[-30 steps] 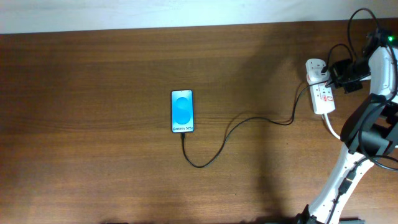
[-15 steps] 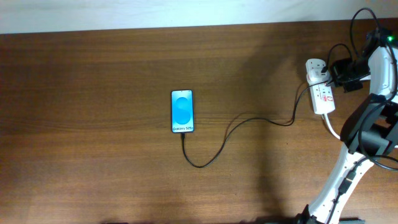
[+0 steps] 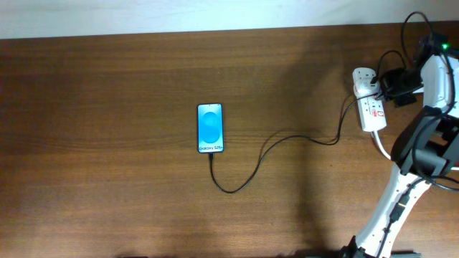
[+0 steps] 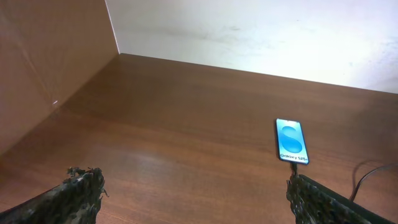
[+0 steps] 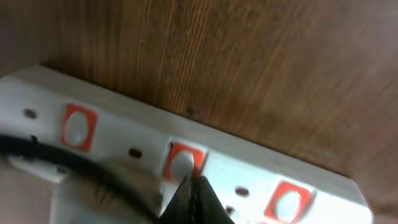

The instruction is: Plug charger to phone and switch on socket

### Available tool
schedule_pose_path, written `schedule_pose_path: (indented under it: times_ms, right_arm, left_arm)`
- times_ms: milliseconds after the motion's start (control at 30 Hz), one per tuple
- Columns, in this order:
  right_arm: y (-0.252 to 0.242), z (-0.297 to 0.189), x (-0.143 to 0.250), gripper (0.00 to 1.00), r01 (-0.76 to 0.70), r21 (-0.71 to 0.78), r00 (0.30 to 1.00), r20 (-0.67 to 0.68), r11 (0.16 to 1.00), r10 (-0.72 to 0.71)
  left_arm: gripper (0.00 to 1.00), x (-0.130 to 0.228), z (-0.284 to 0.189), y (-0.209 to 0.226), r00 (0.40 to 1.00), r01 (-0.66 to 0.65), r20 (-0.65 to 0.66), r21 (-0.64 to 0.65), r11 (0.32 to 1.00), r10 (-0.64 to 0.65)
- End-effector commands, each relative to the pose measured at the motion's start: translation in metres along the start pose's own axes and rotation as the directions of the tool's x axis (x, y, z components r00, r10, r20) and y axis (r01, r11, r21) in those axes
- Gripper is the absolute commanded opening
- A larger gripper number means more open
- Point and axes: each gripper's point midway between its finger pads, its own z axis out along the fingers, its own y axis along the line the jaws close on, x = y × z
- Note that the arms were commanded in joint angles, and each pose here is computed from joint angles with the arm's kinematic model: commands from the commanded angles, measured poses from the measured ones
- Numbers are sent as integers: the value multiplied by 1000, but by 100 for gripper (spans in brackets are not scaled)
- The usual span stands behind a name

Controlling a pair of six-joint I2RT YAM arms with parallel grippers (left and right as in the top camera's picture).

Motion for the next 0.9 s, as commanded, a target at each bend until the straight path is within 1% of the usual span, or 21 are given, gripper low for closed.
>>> schedule_pose_path:
  times_ms: [0, 300, 600, 767, 867]
  right_arm:
    - [10, 16, 8, 4, 2, -16, 1000, -29, 1000, -3]
    - [20, 15, 14, 4, 6, -70, 997, -70, 998, -11]
    - [31, -5, 10, 4, 28, -95, 999, -41, 995, -32]
    - [26, -1, 12, 4, 30, -62, 999, -34, 998, -32]
    - [16, 30, 29, 4, 48, 20, 997, -62, 999, -47]
  left_arm:
    - [99, 1, -2, -1, 1000, -6, 8, 4, 1000, 6]
    - [99, 1, -2, -1, 1000, -6, 8, 4, 1000, 6]
    - [99, 1, -2, -1, 1000, -6, 8, 4, 1000, 6]
    - [99, 1, -2, -1, 1000, -6, 8, 4, 1000, 6]
    - [99, 1, -2, -1, 1000, -6, 8, 4, 1000, 6]
